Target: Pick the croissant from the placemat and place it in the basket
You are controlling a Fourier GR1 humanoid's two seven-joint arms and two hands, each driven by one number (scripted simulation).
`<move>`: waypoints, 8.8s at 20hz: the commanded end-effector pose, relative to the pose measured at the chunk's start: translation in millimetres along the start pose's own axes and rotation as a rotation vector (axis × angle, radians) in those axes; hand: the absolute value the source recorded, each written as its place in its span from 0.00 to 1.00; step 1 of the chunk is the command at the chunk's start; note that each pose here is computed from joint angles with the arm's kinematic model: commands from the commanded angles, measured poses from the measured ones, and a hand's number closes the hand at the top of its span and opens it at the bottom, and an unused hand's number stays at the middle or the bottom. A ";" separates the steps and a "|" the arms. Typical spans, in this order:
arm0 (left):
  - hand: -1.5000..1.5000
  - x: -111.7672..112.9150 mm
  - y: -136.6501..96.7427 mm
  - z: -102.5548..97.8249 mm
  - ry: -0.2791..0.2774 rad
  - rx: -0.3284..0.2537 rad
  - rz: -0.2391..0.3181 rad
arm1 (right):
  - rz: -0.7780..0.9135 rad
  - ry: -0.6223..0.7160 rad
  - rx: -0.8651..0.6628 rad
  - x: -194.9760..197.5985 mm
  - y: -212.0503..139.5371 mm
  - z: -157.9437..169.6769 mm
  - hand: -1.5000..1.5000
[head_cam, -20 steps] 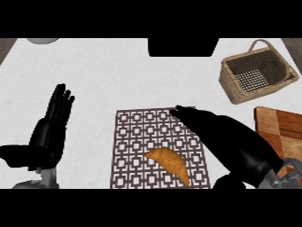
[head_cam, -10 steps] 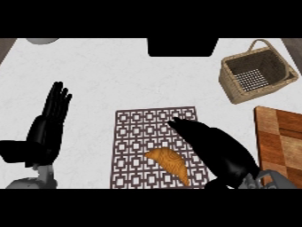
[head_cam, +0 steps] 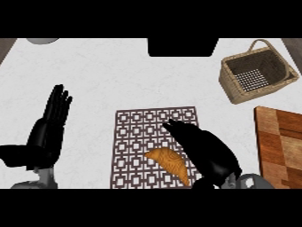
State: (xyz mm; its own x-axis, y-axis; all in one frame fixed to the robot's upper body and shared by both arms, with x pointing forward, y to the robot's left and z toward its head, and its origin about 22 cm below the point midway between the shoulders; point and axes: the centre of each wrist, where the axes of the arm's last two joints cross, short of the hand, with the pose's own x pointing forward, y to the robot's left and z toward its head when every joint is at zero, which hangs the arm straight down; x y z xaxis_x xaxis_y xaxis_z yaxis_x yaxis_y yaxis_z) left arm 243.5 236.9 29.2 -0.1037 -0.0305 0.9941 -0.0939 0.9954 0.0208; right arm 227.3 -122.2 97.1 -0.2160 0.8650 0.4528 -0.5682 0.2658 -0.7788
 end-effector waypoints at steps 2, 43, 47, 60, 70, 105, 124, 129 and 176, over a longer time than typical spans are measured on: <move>0.50 6.1 2.9 21.4 0.008 -0.005 -0.003 | -0.002 0.007 -0.029 -6.6 -8.8 -11.1 0.00; 0.50 -2.3 -4.6 4.5 0.013 0.006 0.000 | -0.025 0.039 0.068 -26.6 76.5 -60.9 0.00; 0.50 18.1 -22.4 6.9 -0.020 -0.009 -0.009 | 0.125 -0.012 0.145 -21.2 93.3 -73.1 1.00; 0.50 6.6 7.3 18.0 0.014 -0.020 0.006 | 0.145 -0.096 0.073 -15.5 93.1 -67.5 1.00; 0.50 5.8 -1.5 2.2 -0.038 -0.017 -0.003 | -0.137 0.872 -0.520 -89.6 -44.2 -95.9 1.00; 0.50 3.2 -23.0 -9.9 -0.020 -0.089 0.008 | -0.237 1.400 -1.397 21.5 -265.8 -110.8 1.00; 0.50 6.6 -4.2 -0.8 -0.014 -0.035 0.006 | -0.241 1.507 -1.279 -10.6 -232.1 -131.1 1.00; 0.50 -6.5 -4.2 -9.4 0.009 -0.037 0.000 | -0.240 1.493 -1.262 -36.9 -226.1 -128.4 1.00; 0.50 -0.6 -4.3 -6.4 0.018 -0.012 -0.001 | -0.284 1.412 -1.945 -46.7 -217.3 -42.7 0.00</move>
State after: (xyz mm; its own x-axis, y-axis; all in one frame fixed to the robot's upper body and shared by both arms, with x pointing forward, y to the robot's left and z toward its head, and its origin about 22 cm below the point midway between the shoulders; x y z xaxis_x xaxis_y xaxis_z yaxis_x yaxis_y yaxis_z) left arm 248.2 236.3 32.2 -0.0925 -0.0315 0.9952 -0.0892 0.9957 0.0232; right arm 409.7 -212.5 201.0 0.6885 0.3533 0.6334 0.7241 -0.3843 -0.5727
